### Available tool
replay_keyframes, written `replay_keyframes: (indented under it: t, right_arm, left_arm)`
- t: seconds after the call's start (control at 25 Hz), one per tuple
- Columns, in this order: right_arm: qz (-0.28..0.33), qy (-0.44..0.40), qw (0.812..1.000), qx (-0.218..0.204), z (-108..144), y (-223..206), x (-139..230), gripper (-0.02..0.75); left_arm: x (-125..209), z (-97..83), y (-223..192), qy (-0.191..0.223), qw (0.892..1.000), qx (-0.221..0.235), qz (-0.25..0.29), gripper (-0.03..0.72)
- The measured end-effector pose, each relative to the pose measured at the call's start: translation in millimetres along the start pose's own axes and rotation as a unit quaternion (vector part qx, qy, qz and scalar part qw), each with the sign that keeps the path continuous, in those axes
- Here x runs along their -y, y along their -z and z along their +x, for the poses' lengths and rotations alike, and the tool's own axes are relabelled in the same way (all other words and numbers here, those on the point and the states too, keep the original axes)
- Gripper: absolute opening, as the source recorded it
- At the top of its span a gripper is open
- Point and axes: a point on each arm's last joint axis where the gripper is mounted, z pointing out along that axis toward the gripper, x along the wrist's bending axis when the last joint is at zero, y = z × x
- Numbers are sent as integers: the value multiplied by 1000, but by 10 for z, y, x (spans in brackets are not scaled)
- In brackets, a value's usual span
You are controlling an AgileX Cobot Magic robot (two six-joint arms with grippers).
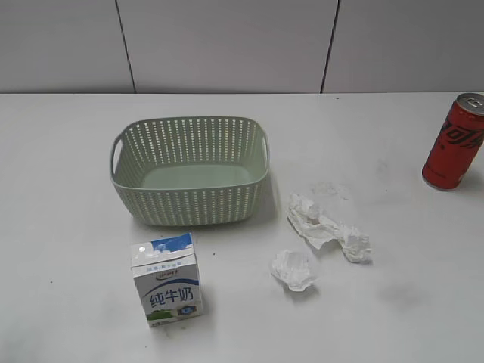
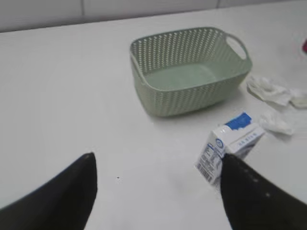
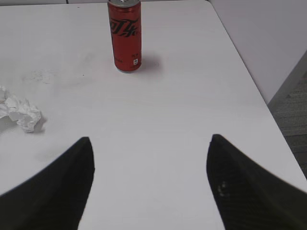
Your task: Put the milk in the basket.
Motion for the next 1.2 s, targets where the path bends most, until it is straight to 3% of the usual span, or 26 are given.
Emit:
replay_keyframes:
  t: [0.24, 0.36, 0.56, 0.92, 1.2]
  right_arm:
    - [0, 0, 1000, 0, 0, 0, 0, 584]
    - [0, 0, 1000, 0, 0, 0, 0, 584]
    - [0, 0, 1000, 0, 0, 0, 0, 584]
    - [0, 0, 1000, 0, 0, 0, 0, 583]
    - [0, 0, 1000, 0, 0, 0, 0, 583]
  left_arm:
    - [-316, 111, -382, -85, 991, 76, 64, 589]
    - [-468, 79, -596, -151, 976, 112, 108, 589]
    - [-626, -33, -1101, -236, 941, 162, 182, 589]
    - [-401, -309, -2042, -306, 870, 231, 311, 594]
    - [-183, -384, -2476, -295, 846, 255, 364, 599]
